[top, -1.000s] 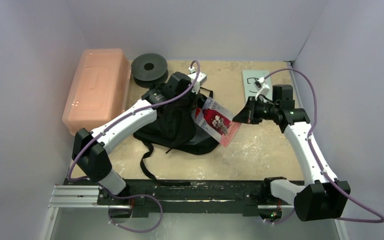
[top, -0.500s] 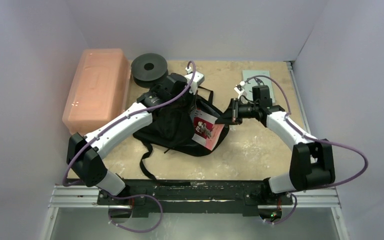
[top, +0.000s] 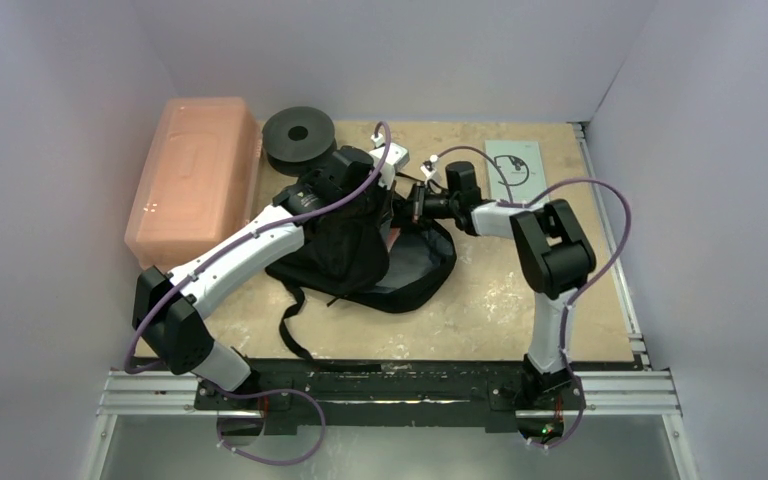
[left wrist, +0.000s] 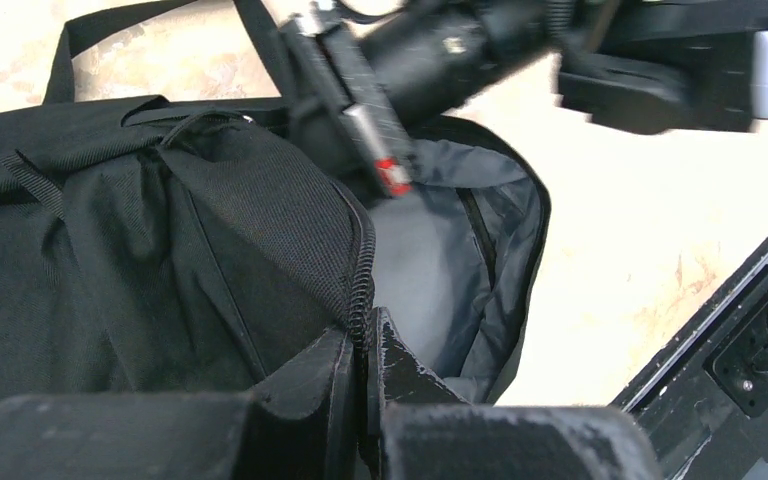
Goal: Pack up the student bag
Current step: Place the book in the student bag.
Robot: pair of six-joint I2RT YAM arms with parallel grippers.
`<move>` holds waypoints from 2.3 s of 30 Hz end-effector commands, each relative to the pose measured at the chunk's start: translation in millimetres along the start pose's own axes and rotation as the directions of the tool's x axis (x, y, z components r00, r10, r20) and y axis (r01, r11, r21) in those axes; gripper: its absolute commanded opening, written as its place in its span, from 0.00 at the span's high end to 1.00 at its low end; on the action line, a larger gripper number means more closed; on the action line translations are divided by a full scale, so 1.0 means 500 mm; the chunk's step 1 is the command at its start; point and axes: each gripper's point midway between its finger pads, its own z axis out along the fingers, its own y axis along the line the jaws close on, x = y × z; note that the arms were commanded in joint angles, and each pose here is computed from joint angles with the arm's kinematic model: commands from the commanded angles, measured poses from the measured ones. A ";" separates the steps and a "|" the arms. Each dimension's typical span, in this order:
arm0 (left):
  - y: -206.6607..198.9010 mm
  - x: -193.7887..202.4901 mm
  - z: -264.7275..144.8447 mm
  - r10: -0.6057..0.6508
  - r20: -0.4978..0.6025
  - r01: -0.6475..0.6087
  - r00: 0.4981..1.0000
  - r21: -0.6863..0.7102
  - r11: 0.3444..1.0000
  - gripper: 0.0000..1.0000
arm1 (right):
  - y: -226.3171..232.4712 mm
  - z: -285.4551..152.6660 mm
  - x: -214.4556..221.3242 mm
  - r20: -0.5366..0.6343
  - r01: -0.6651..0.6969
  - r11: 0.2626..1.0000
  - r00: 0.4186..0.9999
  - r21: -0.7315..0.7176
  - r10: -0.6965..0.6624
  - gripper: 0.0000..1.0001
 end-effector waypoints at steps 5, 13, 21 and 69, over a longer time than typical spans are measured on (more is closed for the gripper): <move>-0.026 -0.055 -0.027 0.019 0.091 -0.023 0.996 0.051 0.998 1.00 | 0.039 0.105 -0.155 0.150 0.163 0.987 0.975 0.010 -0.162 0.88; -0.027 -0.051 -0.022 0.015 0.080 -0.019 0.997 0.054 0.998 1.00 | 0.010 0.054 -0.143 0.123 0.220 0.952 0.961 0.211 -0.249 0.59; -0.023 -0.048 -0.017 0.018 0.073 -0.021 0.997 0.045 0.999 1.00 | -0.005 0.005 -0.111 0.085 0.249 0.914 0.953 0.320 -0.290 0.40; -0.027 -0.028 0.008 -0.004 0.023 0.003 1.000 0.053 0.999 1.00 | -0.311 -0.584 -0.463 0.647 -0.392 0.577 0.683 0.717 -0.340 0.27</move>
